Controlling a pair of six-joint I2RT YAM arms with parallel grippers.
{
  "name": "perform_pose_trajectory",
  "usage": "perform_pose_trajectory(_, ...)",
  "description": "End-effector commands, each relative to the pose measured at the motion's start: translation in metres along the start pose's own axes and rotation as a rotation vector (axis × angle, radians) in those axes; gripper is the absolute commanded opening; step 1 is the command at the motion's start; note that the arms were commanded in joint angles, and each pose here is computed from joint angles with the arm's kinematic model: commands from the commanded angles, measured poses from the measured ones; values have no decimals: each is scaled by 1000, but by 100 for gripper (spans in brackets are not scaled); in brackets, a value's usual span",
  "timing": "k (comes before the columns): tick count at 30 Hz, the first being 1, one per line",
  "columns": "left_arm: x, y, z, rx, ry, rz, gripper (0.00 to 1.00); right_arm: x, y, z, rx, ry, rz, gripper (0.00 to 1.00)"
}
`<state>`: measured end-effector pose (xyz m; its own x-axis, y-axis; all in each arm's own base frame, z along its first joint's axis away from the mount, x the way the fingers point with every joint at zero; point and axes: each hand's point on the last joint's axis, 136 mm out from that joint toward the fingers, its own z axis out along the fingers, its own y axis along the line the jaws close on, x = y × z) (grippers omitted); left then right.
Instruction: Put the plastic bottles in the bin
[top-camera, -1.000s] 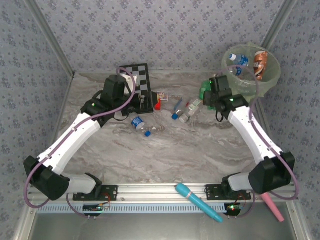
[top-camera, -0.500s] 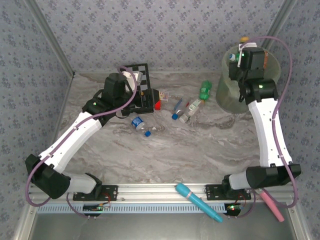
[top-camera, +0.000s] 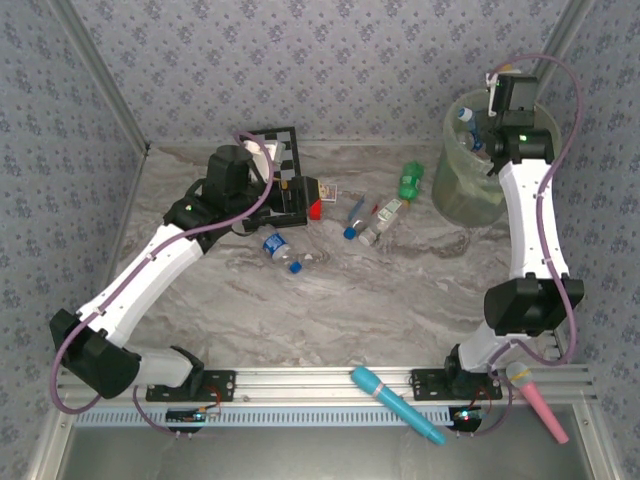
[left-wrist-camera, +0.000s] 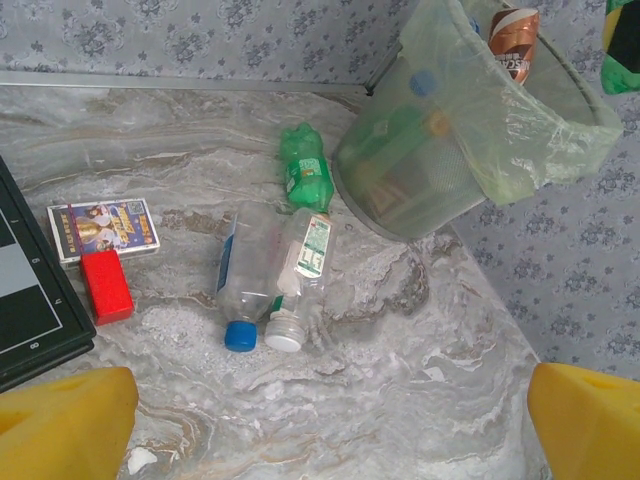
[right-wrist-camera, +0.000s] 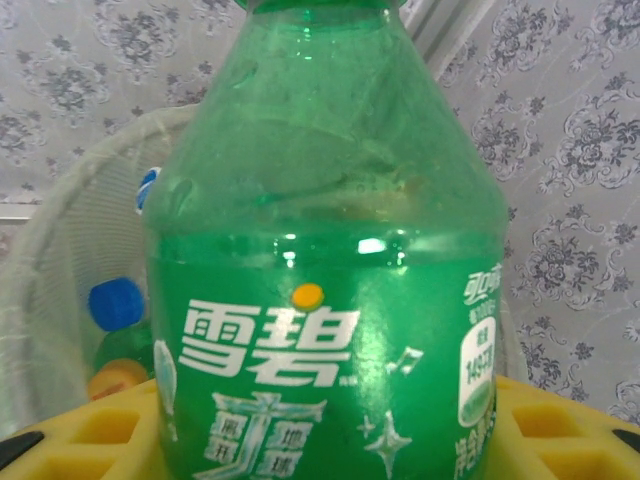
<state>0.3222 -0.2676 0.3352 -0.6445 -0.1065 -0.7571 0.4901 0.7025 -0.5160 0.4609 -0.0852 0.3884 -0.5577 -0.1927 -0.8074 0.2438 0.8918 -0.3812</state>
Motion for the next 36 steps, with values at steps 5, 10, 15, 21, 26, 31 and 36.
perform_pose_trajectory(5, -5, -5, -12, 11, -36, 37, 100, -7, -14, 14, 35, -5, 1, 55)
perform_pose_trajectory(10, -7, -2, -13, 1, -38, 35, 100, 1, -8, 26, 28, 25, -9, 68)
perform_pose_trajectory(15, -6, 2, -12, -6, -36, 30, 100, 1, -7, 23, 35, 24, -5, 100)
perform_pose_trajectory(21, -6, 4, -11, -10, -33, 25, 100, -3, -5, 15, 27, 7, 5, 100)
perform_pose_trajectory(26, -4, 6, -10, -18, -29, 17, 100, -7, -2, 6, 19, -5, 10, 100)
perform_pose_trajectory(31, -1, 16, -10, -57, -29, -2, 100, -8, 12, -4, -20, -15, 14, 100)
perform_pose_trajectory(36, 4, 34, -9, -115, -31, -49, 100, -5, 49, -19, -103, -23, -28, 100)
